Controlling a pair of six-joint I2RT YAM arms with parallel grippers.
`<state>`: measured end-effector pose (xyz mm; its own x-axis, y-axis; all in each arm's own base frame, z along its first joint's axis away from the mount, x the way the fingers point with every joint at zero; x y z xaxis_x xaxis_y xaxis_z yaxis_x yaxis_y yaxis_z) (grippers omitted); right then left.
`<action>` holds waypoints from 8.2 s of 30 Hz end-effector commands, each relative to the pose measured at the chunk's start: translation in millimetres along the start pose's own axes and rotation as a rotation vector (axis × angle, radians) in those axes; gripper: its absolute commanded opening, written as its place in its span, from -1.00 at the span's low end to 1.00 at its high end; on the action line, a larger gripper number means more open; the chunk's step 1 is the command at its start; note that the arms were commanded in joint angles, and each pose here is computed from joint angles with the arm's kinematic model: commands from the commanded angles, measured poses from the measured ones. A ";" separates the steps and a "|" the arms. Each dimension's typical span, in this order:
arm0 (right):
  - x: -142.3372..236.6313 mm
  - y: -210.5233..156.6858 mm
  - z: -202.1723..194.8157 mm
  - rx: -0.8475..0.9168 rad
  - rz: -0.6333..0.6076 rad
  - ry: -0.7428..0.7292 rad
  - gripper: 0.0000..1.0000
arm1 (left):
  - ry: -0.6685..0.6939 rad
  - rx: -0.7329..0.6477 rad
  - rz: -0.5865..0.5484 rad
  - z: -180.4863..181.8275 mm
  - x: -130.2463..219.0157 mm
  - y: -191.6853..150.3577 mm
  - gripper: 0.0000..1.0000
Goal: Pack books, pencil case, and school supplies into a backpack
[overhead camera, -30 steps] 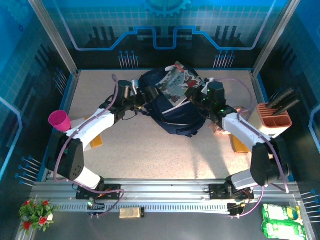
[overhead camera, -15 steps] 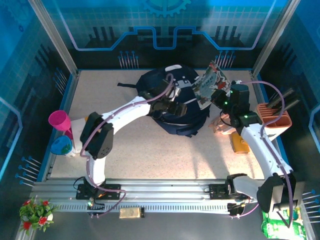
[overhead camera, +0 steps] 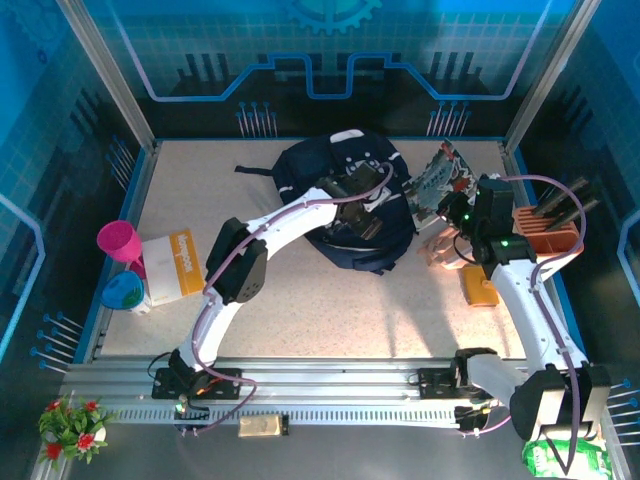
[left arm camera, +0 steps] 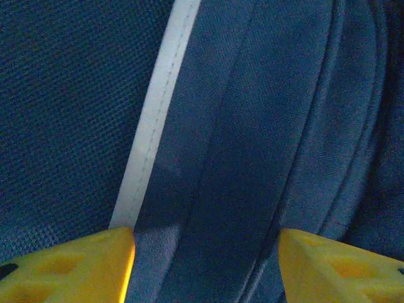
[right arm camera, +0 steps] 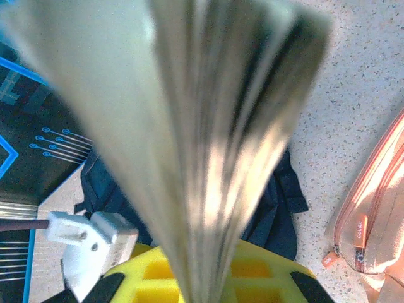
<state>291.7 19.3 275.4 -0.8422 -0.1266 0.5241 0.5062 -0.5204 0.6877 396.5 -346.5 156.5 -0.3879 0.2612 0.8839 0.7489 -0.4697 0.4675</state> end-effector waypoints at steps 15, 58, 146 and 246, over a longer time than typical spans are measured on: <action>8.3 11.2 2.6 -0.004 -0.051 0.025 -1.00 | 0.138 -0.090 0.073 1.3 -12.1 -4.0 -0.30; -19.5 -25.1 21.9 -0.127 0.164 0.318 -1.00 | -0.455 0.435 -0.521 60.3 155.4 69.9 -1.00; -71.7 -39.3 81.5 0.139 0.171 0.146 0.99 | 0.307 1.188 -0.265 215.2 140.6 -199.4 0.98; -186.9 -328.0 268.3 0.743 1.028 0.516 -0.16 | 0.001 1.527 0.105 226.9 90.5 -294.9 0.84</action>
<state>342.2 432.6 91.0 0.0330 -0.5661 0.8236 0.7865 0.5232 0.3281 266.0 7.0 102.6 -0.3142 0.2611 0.9128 0.5841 0.8111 -0.0309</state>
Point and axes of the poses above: each hand's point on the last joint's axis, 136 mm out from that joint toward the fingers, its own x axis back along the fingers, its own z axis along the line the jaws close on, y = z × x, the point moved 7 cm from there along x, back along the fingers, and after that the axes turned 11 degrees about x, right-handed, at the moved point
